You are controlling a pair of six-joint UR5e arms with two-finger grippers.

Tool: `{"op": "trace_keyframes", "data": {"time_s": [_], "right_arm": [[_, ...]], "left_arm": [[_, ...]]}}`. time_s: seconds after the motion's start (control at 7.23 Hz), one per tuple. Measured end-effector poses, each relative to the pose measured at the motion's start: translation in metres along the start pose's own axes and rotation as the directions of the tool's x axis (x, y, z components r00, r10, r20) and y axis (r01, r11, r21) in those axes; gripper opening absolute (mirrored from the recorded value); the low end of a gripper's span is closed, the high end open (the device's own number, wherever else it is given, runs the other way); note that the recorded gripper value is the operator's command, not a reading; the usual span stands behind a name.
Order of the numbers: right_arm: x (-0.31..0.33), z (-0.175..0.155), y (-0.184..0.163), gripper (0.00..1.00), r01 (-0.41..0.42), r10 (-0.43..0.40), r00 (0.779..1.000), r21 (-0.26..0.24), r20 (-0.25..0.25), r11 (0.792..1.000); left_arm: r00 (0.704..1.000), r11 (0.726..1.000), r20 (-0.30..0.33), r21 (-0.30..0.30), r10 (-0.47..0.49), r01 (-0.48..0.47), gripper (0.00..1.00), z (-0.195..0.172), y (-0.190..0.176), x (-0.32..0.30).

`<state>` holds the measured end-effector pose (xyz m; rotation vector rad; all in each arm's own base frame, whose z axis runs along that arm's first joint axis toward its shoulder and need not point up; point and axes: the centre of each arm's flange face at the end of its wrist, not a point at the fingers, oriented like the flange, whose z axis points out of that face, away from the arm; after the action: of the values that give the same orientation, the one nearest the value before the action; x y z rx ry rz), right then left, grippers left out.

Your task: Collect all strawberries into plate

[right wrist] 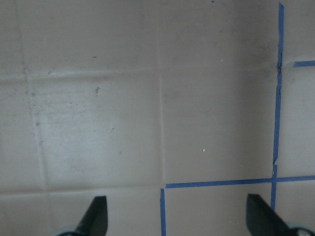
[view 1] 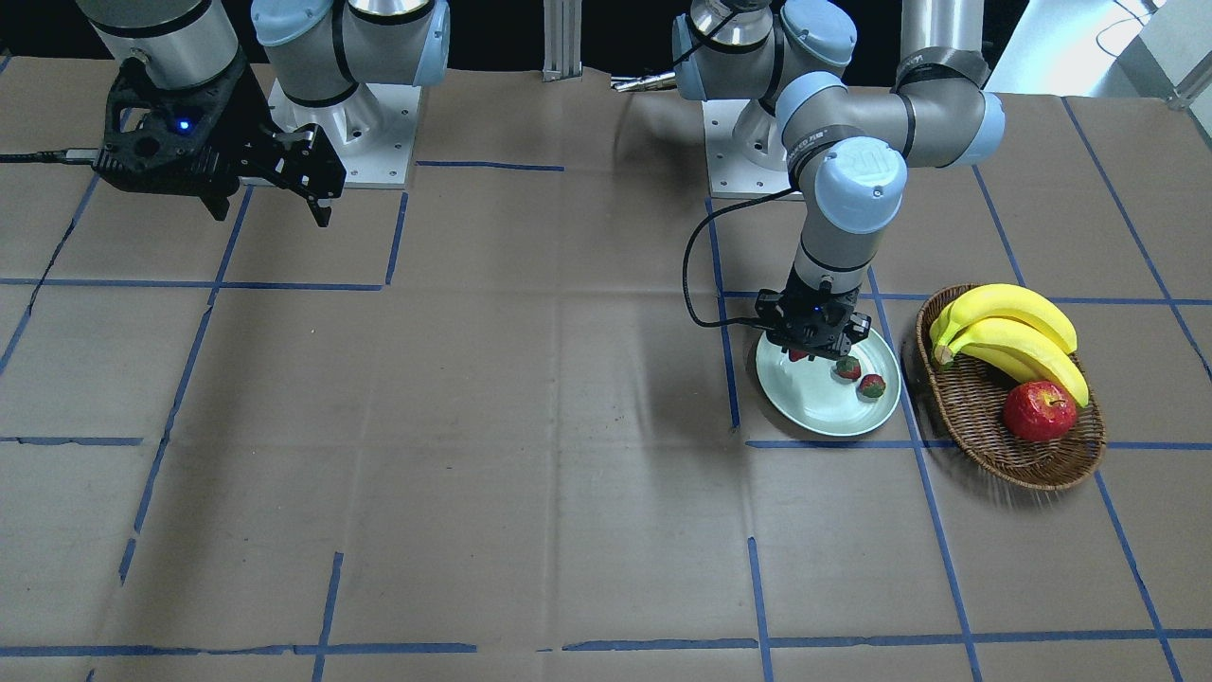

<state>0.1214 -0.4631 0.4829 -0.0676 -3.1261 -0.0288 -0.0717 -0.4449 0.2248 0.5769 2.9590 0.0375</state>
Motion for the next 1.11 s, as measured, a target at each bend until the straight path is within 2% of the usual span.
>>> {"op": "trace_keyframes", "data": {"time_s": [0.14, 0.41, 0.69, 0.83, 1.11], "right_arm": [[0.000, 0.000, 0.000, 1.00, 0.000, 0.000, 1.000, -0.002, 0.000, 1.000], [0.000, 0.001, -0.003, 1.00, 0.000, 0.000, 1.000, -0.004, 0.000, 1.000], [0.000, 0.003, -0.009, 1.00, 0.000, 0.000, 1.000, -0.011, 0.001, 1.000], [0.000, 0.003, -0.009, 1.00, 0.000, 0.000, 1.000, -0.015, 0.001, 1.000], [0.000, 0.003, -0.009, 1.00, 0.000, 0.000, 1.000, -0.017, 0.002, 1.000]], "left_arm": [[1.000, 1.000, -0.007, -0.013, -0.018, 0.018, 0.99, 0.007, 0.005, -0.011], [0.999, 0.999, -0.010, -0.015, -0.038, 0.038, 0.99, 0.008, 0.009, -0.023], [0.998, 0.998, -0.025, 0.020, -0.054, 0.055, 0.99, -0.012, 0.003, -0.018], [0.994, 0.995, -0.057, 0.034, -0.091, 0.093, 0.99, -0.034, -0.003, -0.015], [0.975, 0.979, -0.101, 0.032, -0.197, 0.201, 0.99, -0.107, -0.024, 0.000]]}}
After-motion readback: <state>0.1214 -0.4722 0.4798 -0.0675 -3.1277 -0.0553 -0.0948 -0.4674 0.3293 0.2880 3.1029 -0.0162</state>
